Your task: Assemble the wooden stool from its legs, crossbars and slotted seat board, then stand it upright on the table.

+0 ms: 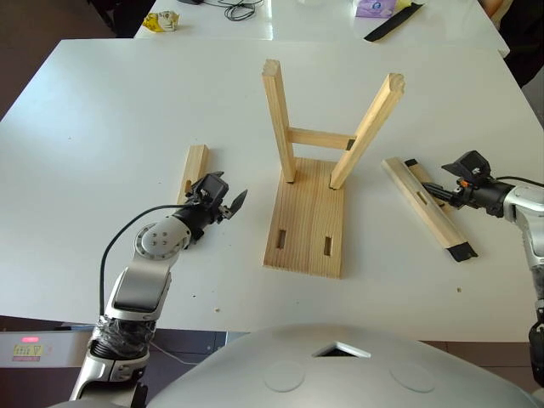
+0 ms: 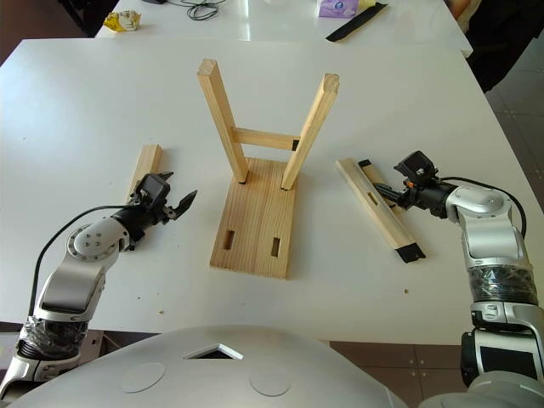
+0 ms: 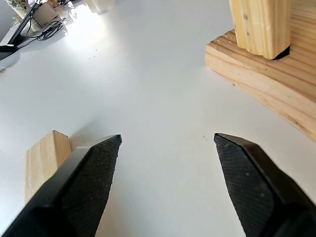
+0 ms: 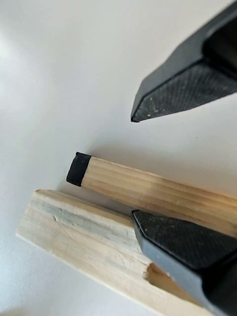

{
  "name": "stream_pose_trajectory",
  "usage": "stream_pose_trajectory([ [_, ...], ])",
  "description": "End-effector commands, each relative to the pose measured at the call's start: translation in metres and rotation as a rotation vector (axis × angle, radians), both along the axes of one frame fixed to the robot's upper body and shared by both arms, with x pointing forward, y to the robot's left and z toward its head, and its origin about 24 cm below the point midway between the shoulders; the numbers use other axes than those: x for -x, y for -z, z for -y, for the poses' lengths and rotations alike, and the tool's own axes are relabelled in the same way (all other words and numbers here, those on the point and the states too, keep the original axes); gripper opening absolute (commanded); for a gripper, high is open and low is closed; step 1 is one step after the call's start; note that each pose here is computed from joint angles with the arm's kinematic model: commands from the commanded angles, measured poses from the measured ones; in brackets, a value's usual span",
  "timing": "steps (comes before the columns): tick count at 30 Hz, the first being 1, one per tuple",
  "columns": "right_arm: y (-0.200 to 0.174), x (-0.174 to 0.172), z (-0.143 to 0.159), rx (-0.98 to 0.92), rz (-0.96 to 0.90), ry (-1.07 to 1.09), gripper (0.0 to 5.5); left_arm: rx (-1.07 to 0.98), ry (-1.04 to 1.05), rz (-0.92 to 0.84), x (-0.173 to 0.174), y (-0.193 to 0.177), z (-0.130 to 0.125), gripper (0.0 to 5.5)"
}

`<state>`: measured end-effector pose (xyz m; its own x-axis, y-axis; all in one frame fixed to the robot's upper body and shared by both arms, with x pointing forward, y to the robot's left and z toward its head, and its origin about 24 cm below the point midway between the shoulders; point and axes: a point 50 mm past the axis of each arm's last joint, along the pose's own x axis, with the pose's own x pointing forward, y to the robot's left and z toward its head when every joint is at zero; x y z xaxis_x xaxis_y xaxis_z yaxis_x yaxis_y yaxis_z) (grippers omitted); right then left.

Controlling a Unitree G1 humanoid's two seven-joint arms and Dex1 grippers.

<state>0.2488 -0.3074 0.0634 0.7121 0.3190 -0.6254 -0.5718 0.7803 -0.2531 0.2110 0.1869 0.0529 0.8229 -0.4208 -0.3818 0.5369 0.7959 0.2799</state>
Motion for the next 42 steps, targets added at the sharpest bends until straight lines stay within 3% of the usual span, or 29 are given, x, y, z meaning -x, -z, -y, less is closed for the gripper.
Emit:
stream_pose_trajectory([
  [1, -0.007, -0.001, -0.004, 0.017, 0.011, -0.039, 3.31, -0.005, 0.008, 0.000, 0.001, 0.000, 0.002, 3.50],
  [10, 0.000, 0.005, -0.005, 0.018, 0.010, -0.021, 3.31, -0.014, 0.016, -0.004, -0.001, 0.001, 0.002, 3.50],
  [20, -0.016, -0.002, 0.017, 0.085, 0.064, 0.031, 3.31, -0.026, 0.021, 0.000, -0.004, 0.000, 0.001, 3.50],
  [31, -0.056, 0.001, 0.046, 0.200, 0.073, -0.097, 3.31, -0.033, 0.015, 0.003, -0.004, 0.000, -0.001, 3.50],
  [42, -0.058, 0.025, 0.035, 0.260, -0.142, -0.422, 3.31, -0.044, 0.041, 0.005, -0.007, 0.000, 0.003, 3.50],
])
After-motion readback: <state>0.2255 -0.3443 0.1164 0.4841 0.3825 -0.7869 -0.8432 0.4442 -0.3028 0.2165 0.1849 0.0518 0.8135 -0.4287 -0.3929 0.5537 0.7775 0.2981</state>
